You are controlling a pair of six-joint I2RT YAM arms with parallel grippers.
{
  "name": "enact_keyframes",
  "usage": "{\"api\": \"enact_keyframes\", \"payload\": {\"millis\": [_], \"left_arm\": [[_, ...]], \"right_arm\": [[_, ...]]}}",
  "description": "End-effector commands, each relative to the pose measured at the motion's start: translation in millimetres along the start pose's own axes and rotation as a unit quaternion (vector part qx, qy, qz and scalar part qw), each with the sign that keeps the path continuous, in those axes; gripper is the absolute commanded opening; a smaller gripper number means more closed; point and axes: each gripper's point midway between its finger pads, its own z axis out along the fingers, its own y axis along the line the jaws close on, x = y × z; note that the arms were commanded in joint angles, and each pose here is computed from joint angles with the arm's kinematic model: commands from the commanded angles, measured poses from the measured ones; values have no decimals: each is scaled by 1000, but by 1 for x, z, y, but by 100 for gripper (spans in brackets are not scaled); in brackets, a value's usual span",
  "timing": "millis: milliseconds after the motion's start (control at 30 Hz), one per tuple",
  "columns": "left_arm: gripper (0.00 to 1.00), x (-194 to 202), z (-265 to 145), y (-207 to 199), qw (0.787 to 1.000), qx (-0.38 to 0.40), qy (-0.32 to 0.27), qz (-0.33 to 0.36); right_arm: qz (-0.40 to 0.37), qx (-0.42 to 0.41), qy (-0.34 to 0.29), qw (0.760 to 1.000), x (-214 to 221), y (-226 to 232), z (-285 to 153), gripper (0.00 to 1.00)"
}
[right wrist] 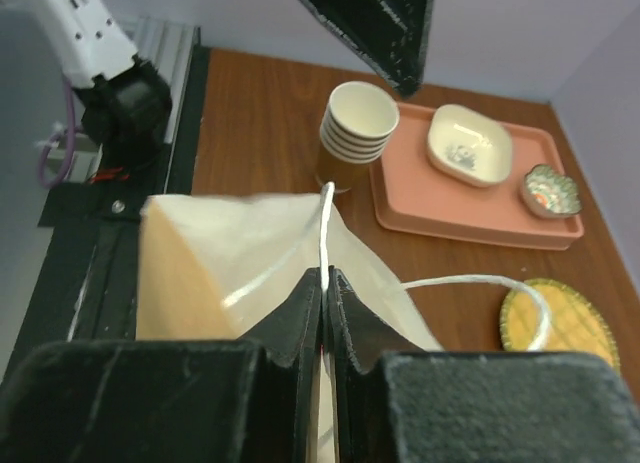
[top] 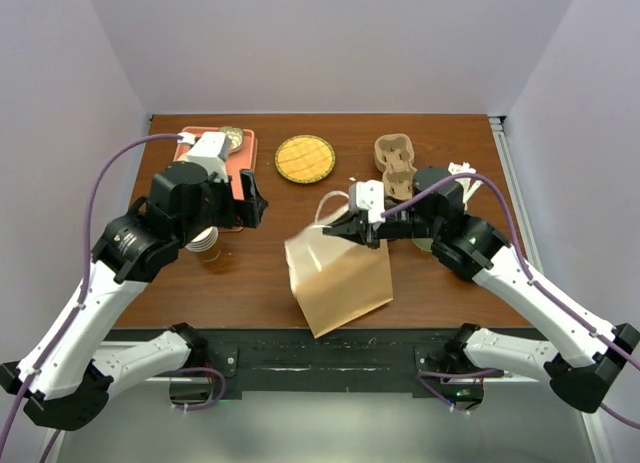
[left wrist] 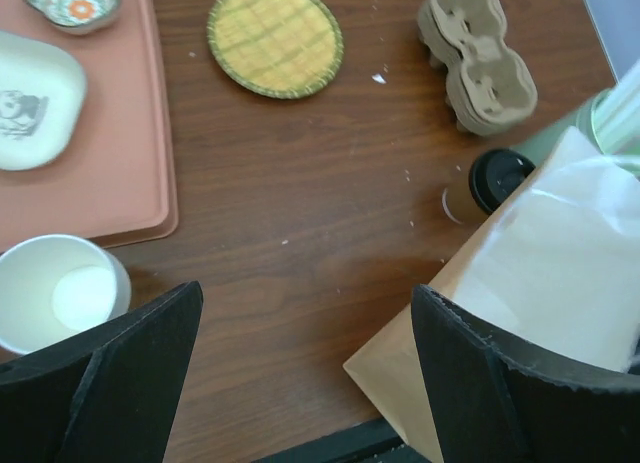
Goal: Pack the takeout coffee
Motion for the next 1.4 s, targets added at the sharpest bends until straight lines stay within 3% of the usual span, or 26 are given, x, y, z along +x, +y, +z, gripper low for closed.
{"api": "enact_keyframes", "payload": {"millis": [0, 167, 233, 300, 433, 733, 833, 867, 900, 967, 1000, 1067, 1100, 1133, 1167, 1233, 1367], "left_arm": [[90, -6, 3, -48, 989, 137, -9, 54], [93, -16, -14, -93, 953, 273, -31, 127], [95, -14, -22, -114, 922, 345, -38, 174], [96, -11, -19, -123, 905, 373, -44, 201], [96, 6, -11, -140, 876, 430, -5, 218], [87, -5, 21, -157, 865, 428, -28, 262], [71, -6, 26, -162, 861, 435, -31, 262], [65, -9, 25, -164, 861, 437, -35, 256], [47, -8, 26, -166, 861, 440, -32, 253], [28, -13, 26, -166, 867, 434, -33, 241], [13, -14, 26, -165, 872, 428, -32, 237], [0, -20, 26, -158, 892, 397, -22, 216], [0, -22, 28, -153, 902, 379, -17, 206], [0, -23, 33, -142, 919, 342, -10, 197], [0, -24, 32, -135, 932, 319, -4, 174], [0, -26, 37, -114, 956, 253, 4, 148], [0, -24, 26, -89, 982, 182, 10, 58]], "right_arm": [[-49, -74, -40, 995, -11, 34, -9, 6], [-71, -109, -46, 990, -9, 49, -15, 3], [-78, -115, -47, 989, -10, 51, -16, 2], [-82, -117, -48, 989, -11, 51, -16, 2], [-88, -125, -50, 987, -15, 51, -15, 2], [-93, -124, -37, 987, -7, 50, -15, 1], [-90, -124, -32, 988, -4, 50, -14, 3], [-91, -123, -33, 988, -5, 49, -13, 5], [-90, -122, -30, 988, -3, 48, -12, 12], [-93, -115, -29, 989, -6, 45, -13, 22], [-92, -107, -27, 990, -7, 42, -12, 30], [-93, -87, -39, 991, -19, 34, -13, 45], [-78, -73, -43, 993, -26, 31, -16, 59], [-82, -63, -63, 993, -42, 28, -18, 62], [-37, -53, -71, 995, -50, 28, -20, 66], [-8, -3, -99, 995, -72, 13, -26, 69], [116, 48, -120, 985, -97, 2, -36, 72]]}}
